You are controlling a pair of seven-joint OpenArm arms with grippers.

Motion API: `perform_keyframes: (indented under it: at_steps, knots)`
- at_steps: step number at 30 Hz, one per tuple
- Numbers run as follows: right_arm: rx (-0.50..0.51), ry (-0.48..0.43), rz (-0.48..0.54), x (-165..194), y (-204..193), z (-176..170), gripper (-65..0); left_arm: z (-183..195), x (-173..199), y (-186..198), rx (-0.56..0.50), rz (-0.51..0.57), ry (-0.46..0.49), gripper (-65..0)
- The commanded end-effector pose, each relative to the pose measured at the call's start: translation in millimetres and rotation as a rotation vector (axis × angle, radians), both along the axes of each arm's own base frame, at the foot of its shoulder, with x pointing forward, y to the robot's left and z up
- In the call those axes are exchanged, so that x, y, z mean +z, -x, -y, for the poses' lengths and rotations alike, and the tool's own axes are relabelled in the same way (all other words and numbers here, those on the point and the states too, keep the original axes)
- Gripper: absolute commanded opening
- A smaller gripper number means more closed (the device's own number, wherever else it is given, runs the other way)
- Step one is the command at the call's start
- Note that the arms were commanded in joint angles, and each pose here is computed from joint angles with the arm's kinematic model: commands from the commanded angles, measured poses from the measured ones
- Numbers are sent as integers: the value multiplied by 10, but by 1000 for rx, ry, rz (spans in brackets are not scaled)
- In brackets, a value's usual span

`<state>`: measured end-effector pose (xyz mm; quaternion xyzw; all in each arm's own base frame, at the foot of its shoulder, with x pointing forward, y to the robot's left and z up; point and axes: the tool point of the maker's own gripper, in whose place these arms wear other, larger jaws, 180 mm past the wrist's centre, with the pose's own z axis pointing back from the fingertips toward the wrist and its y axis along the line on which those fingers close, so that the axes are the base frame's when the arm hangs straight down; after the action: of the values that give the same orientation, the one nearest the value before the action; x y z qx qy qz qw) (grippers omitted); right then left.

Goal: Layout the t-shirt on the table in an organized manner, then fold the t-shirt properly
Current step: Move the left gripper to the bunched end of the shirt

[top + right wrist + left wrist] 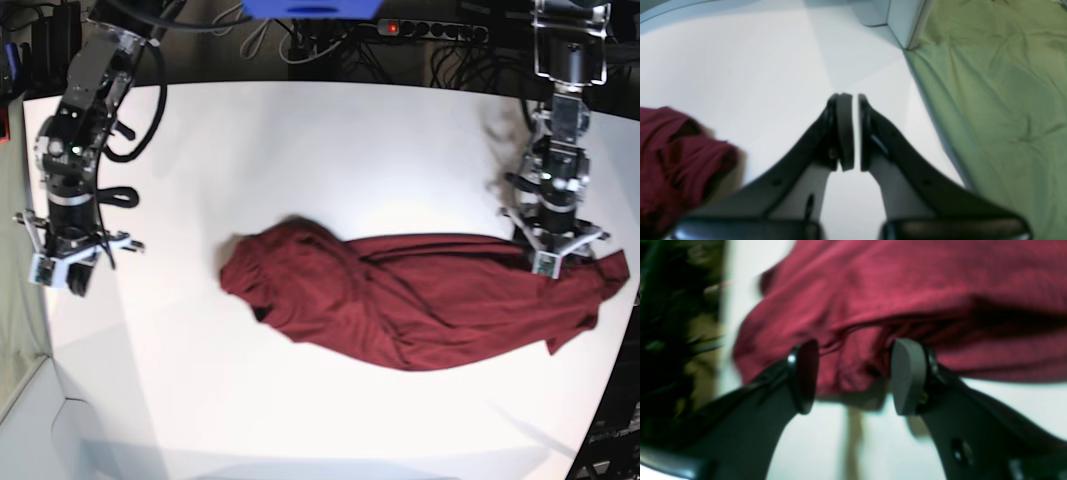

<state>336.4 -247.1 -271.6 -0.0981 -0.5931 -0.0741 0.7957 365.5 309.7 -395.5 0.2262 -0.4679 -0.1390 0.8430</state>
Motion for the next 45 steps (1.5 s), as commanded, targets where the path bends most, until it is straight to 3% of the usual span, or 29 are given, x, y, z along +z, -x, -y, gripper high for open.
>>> perform_keyframes:
  at_steps: [1,6,10,15,19,22,34,39,45]
  knots:
    - [65,16,53,152,-74,-141,-631,-34,324,-171,-8,98,-22,-312]
    - [355,9,-13,-67,-55,-987,-609,99,1004,-275,-38,279,-29,-312]
    - [523,2,-110,-254,33,-1536,-478,517,1425,-280,-89,410,26,-312]
    - [613,-18,-218,-541,118,-1868,-344,1179,1525,-177,-148,471,156,-312]
    - [618,-47,-288,-797,198,-1901,-314,1920,1212,-38,-263,389,269,-312]
    - [619,-61,-329,-956,238,-1907,-314,2276,973,11,-341,318,296,-312]
    - [645,-76,-358,-1065,299,-2012,-314,2504,766,5,-392,259,305,-312]
    - [637,12,-391,-1139,301,-1693,-315,2849,743,256,-465,235,350,-312]
    - [550,68,-322,-1011,179,-1183,-314,3059,674,588,-502,196,396,-312]
